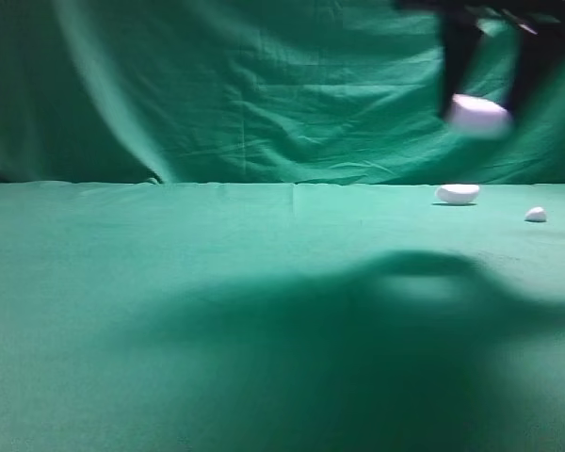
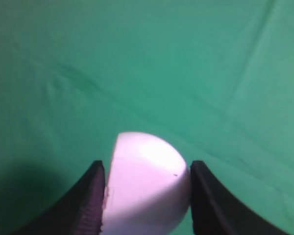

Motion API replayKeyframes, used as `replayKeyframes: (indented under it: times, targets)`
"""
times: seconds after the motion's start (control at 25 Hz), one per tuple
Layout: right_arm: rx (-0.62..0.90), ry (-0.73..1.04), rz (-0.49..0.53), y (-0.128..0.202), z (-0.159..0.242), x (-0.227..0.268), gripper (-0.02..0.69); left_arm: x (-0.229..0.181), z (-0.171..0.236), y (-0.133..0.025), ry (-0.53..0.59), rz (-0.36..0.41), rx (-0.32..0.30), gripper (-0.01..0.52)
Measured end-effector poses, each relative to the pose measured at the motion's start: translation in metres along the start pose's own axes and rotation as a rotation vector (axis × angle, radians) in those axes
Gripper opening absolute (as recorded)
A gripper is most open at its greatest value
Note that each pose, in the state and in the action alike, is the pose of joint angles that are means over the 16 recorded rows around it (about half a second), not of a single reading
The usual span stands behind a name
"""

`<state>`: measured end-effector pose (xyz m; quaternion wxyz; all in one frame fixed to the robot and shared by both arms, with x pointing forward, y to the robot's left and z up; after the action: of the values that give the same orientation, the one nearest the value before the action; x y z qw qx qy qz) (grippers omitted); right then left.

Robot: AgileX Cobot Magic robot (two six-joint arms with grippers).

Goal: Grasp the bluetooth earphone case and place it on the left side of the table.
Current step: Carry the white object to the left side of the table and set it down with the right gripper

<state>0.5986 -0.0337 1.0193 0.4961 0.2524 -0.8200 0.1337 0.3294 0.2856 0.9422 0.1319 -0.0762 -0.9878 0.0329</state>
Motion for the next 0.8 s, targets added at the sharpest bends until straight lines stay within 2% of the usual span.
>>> replayKeyframes:
  times: [0.16, 0.4, 0.64, 0.8]
  targets:
    - [0.134, 0.003, -0.068, 0.054, -0.021, -0.024, 0.314, 0.0, 0.0, 0.0, 0.0, 0.0, 0.0, 0.0]
    - [0.267, 0.018, -0.126, 0.117, -0.026, -0.075, 0.314, 0.0, 0.0, 0.0, 0.0, 0.0, 0.0, 0.0]
    - [0.351, 0.012, -0.159, 0.155, -0.017, -0.113, 0.314, 0.0, 0.0, 0.0, 0.0, 0.0, 0.0, 0.0]
    - [0.378, -0.002, -0.173, 0.168, -0.013, -0.127, 0.346, 0.0, 0.0, 0.0, 0.0, 0.0, 0.0, 0.0]
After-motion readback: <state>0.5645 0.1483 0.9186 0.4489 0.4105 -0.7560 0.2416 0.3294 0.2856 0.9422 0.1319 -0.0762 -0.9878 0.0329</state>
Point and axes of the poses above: a point on each arm's last joint axis where the gripper is mounted, x pointing back along that axis away from the gripper, y along the wrist's bending axis when the last joint is at zero, z = x × y, the point moved 4 cm from there along -x, pointing out along that axis toward the gripper, and after that the axes turned 4 degrees about x, right-handed, at the moved point
